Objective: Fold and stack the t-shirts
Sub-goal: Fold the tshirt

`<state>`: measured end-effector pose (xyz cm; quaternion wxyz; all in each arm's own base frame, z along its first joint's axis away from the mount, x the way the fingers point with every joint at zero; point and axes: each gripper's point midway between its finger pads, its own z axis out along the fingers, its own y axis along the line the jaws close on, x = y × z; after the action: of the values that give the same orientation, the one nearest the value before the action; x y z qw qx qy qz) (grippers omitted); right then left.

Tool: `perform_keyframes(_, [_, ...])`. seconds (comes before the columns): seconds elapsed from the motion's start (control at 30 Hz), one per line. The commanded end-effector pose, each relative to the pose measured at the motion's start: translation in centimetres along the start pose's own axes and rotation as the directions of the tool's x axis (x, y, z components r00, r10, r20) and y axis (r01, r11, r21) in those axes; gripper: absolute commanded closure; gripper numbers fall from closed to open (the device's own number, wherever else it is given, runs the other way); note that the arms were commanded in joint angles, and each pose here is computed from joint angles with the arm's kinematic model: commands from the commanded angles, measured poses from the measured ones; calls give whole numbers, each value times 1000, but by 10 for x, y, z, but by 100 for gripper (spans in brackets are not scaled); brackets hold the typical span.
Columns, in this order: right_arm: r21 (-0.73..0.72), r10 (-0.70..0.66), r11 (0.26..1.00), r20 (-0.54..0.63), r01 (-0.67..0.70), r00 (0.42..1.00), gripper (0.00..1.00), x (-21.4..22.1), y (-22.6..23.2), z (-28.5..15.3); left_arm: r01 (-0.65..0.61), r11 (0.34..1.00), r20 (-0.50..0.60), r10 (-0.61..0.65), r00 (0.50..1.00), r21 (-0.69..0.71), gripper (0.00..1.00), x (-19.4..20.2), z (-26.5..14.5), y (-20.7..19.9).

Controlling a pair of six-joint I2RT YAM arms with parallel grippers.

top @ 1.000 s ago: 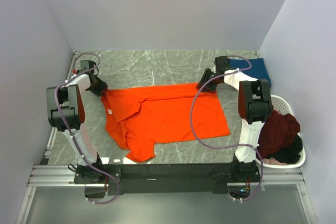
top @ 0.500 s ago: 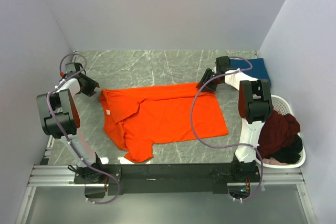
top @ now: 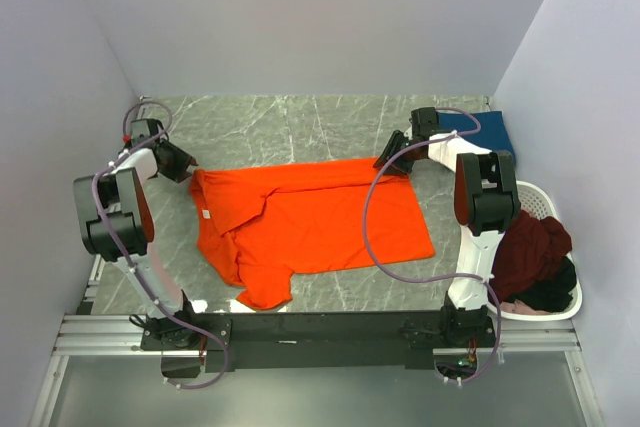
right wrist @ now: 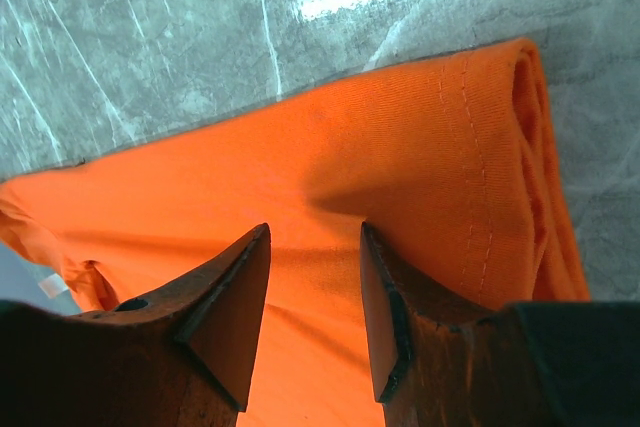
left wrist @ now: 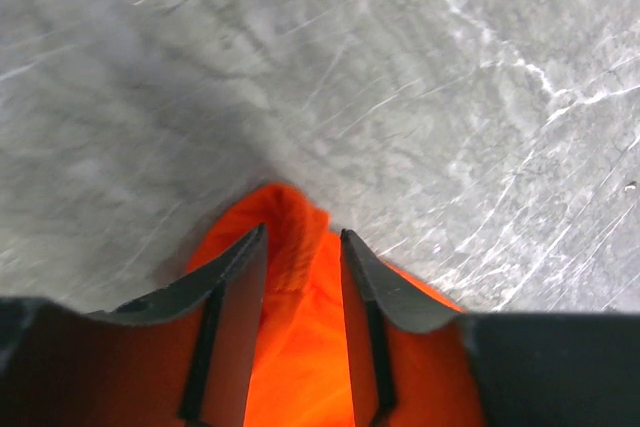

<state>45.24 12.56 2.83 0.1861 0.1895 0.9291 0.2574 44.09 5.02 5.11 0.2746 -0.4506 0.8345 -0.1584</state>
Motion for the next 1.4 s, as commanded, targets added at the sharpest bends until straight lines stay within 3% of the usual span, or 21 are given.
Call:
perform_keyframes(0.0, [16, 12, 1000, -1, -12, 1000, 52, 0, -8, 4, -45, 999, 6, 45, 999, 14, 61, -5, 6, -15])
perform_keyframes(0.27, [21, 23, 1000, 6, -23, 1000, 52, -1, -9, 4, -40, 997, 12, 41, 999, -62, 83, -4, 21, 2])
perform_keyframes(0.47, [29, 41, 999, 12, -42, 999, 52, -2, -10, 3, -25, 996, 73, 31, 997, -88, 99, -19, 10, 9])
perform_keyframes(0.83, [32, 59, 998, 20, -60, 998, 52, -2, -10, 3, 63, 998, 188, -60, 980, -12, 99, -54, -24, 6])
perform_keyframes(1.03, [34, 57, 998, 19, -58, 998, 52, -2, -10, 4, 104, 994, 126, -101, 987, -19, 96, -29, -8, 23])
perform_keyframes(1.27, [10, -16, 1000, 54, 16, 998, 51, -15, 1, -8, 53, 996, 155, -42, 987, -73, 86, -43, -2, 27])
perform_keyframes(1.3, [-12, -57, 998, 92, 58, 994, 51, -26, 16, -24, 32, 997, 182, -17, 983, -77, 77, -53, -12, 22])
perform_keyframes(1.37, [-15, -65, 998, 109, 67, 992, 51, -30, 20, -29, 25, 998, 205, -12, 979, -63, 71, -59, -21, 15])
